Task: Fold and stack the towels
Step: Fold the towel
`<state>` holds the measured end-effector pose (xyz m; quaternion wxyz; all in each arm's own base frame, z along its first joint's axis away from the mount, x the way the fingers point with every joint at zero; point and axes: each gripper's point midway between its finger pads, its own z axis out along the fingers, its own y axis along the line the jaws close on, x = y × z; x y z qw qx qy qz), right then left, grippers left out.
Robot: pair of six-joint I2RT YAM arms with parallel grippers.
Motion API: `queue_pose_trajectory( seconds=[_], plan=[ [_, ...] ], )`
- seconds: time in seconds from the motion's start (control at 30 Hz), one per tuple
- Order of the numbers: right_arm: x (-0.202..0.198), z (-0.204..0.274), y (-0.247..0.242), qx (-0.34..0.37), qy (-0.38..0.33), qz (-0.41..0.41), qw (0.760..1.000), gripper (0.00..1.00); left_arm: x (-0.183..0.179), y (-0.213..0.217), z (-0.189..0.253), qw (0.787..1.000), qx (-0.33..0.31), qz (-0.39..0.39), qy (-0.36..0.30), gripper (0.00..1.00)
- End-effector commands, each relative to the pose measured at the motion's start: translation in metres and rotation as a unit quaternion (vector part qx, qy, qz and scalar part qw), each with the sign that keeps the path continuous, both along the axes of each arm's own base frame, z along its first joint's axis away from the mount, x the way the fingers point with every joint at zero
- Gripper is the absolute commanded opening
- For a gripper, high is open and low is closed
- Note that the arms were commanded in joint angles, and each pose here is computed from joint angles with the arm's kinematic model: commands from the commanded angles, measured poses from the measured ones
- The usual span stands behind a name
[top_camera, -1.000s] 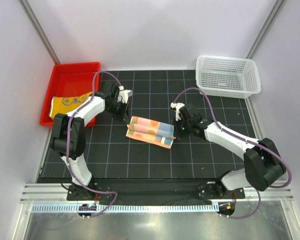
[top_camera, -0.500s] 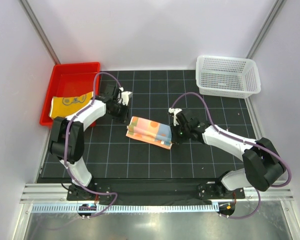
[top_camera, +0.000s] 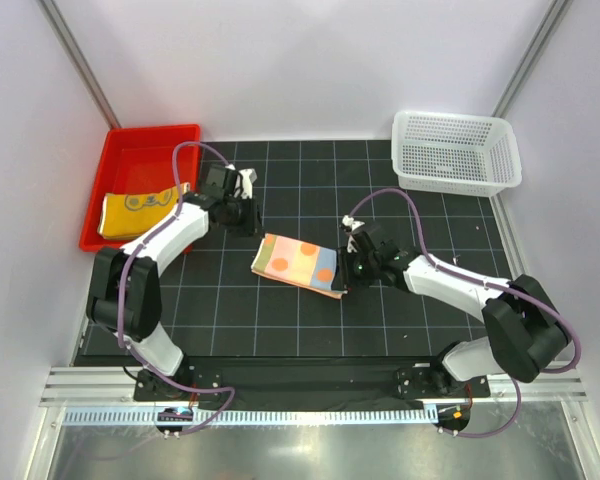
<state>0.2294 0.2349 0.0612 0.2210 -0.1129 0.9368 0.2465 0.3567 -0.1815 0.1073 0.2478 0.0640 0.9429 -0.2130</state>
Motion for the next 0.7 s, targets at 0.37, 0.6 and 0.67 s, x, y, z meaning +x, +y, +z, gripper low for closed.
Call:
queue_pose_trajectory(
  seconds=[0.37,0.6,0.67],
  plan=[
    [0.025,0.022,-0.005,0.014,-0.017,-0.127,0.992,0.36,-0.012,-0.002,-0.04,0.995,-0.01,0.083,0.06,0.28],
    [0.048,0.028,-0.028,-0.013,-0.035,-0.243,0.969,0.42,-0.001,0.021,-0.031,0.991,0.07,0.094,0.065,0.41],
    [0.049,0.022,-0.035,-0.022,-0.028,-0.272,0.962,0.5,-0.002,0.017,-0.036,0.991,0.072,0.082,0.079,0.44]
  ],
)
